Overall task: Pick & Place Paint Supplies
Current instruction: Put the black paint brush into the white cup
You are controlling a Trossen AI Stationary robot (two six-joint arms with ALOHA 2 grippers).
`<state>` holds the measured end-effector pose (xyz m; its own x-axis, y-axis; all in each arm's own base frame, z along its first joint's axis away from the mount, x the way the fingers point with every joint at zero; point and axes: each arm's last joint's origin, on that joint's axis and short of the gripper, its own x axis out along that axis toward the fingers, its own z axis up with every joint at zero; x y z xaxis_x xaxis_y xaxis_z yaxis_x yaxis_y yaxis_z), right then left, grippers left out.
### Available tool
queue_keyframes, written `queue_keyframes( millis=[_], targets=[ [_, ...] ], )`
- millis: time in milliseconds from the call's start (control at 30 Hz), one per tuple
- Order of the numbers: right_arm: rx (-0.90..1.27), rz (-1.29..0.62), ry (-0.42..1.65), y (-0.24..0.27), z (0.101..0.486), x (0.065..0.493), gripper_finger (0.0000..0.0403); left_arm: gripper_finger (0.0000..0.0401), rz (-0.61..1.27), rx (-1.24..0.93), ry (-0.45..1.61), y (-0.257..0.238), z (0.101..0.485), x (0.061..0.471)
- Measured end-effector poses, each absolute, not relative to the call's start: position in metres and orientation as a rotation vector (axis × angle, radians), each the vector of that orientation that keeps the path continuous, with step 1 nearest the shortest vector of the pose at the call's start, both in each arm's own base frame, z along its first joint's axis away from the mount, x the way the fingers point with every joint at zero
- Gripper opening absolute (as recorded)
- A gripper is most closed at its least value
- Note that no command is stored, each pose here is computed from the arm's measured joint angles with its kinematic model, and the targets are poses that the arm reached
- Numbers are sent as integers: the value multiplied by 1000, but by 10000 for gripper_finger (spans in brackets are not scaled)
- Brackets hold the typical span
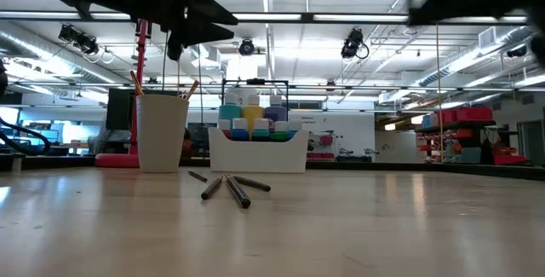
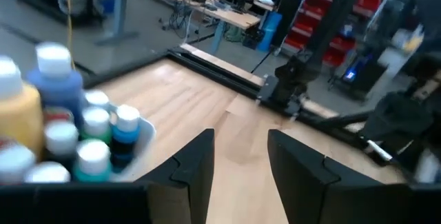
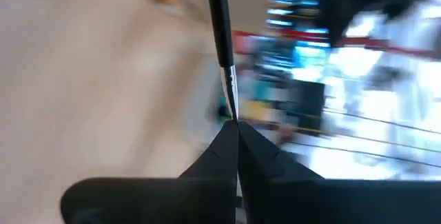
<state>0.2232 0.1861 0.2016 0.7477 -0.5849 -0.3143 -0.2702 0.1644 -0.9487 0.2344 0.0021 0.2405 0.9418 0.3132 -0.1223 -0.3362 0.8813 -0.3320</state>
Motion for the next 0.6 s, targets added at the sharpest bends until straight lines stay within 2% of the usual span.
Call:
queue_keyframes(
  millis=[100, 200, 400, 600],
  targets=[
    [-1526, -363, 724, 184, 210, 240, 1, 146, 302, -498, 54, 2, 240, 235],
    [-1607, -364, 747, 178, 217, 256, 0, 146, 225, -588, 70, 2, 240, 235],
    [-1825, -195, 787, 164, 225, 281, 0, 146, 137, -653, 95, -4, 240, 236],
    [-1942, -21, 610, 151, 238, 306, 0, 146, 90, -615, 108, -12, 240, 236]
  ],
)
